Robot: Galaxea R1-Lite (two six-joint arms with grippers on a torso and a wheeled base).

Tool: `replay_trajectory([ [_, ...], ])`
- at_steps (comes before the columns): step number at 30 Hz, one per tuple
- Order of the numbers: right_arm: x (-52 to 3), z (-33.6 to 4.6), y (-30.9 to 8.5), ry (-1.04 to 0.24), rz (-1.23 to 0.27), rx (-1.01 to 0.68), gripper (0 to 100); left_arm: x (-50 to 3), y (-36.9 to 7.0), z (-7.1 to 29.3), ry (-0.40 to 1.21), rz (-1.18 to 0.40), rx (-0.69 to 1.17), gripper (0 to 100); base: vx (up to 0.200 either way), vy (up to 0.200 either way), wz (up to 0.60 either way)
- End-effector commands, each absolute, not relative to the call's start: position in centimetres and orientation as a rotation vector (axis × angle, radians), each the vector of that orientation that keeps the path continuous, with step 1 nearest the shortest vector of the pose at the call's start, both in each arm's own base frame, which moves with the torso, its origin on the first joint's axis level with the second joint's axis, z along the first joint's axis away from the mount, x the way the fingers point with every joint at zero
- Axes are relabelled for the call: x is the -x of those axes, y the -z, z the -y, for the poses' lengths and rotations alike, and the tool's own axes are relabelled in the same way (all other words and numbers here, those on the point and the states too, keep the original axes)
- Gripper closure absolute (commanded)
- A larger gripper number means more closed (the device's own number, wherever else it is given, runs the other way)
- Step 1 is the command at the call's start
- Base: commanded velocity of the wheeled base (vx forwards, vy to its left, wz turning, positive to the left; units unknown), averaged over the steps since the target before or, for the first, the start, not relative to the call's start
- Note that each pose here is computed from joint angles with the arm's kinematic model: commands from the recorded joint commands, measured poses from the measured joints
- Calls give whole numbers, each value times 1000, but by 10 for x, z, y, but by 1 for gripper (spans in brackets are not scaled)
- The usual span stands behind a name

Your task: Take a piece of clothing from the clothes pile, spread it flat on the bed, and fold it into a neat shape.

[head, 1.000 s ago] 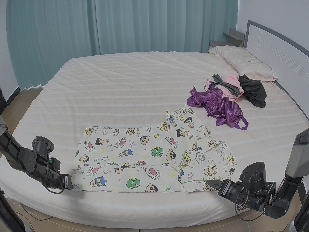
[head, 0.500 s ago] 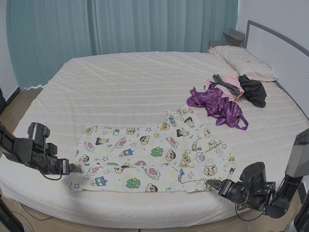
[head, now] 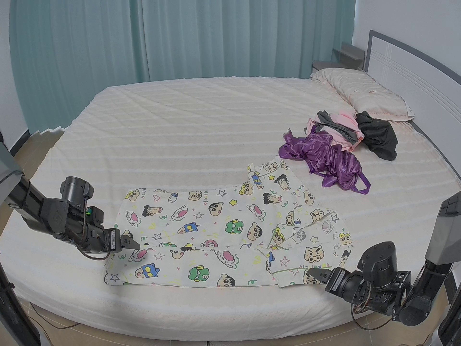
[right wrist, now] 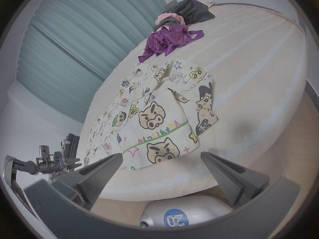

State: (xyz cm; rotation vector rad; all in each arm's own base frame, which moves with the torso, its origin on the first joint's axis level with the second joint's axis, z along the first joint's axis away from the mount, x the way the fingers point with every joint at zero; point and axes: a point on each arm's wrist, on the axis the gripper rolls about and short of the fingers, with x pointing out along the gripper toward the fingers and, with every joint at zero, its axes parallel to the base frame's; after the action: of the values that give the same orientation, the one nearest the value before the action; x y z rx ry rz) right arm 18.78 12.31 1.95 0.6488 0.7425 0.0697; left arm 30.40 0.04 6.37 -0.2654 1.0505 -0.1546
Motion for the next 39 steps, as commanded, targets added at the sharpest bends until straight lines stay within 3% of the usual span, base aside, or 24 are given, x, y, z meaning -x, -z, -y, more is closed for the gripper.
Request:
replay_trajectory([
  [1,-188,-123,-19,-75,-743,-640,0,-317,-45,0,144,-1096,291,0,0,0,0],
  [14,-187,-123,-21,-80,-739,-641,0,-329,-38,0,145,-1100,300,0,0,0,0],
  [15,-188,-122,-24,-81,-725,-648,0,-329,-36,0,148,-1106,301,100,0,0,0],
  [26,-205,-100,-46,-127,-607,-552,0,-325,-41,-5,167,-1098,360,100,0,0,0],
  [39,-277,-71,-17,-328,-636,-377,0,-315,-56,-1,154,-1073,394,100,0,0,0],
])
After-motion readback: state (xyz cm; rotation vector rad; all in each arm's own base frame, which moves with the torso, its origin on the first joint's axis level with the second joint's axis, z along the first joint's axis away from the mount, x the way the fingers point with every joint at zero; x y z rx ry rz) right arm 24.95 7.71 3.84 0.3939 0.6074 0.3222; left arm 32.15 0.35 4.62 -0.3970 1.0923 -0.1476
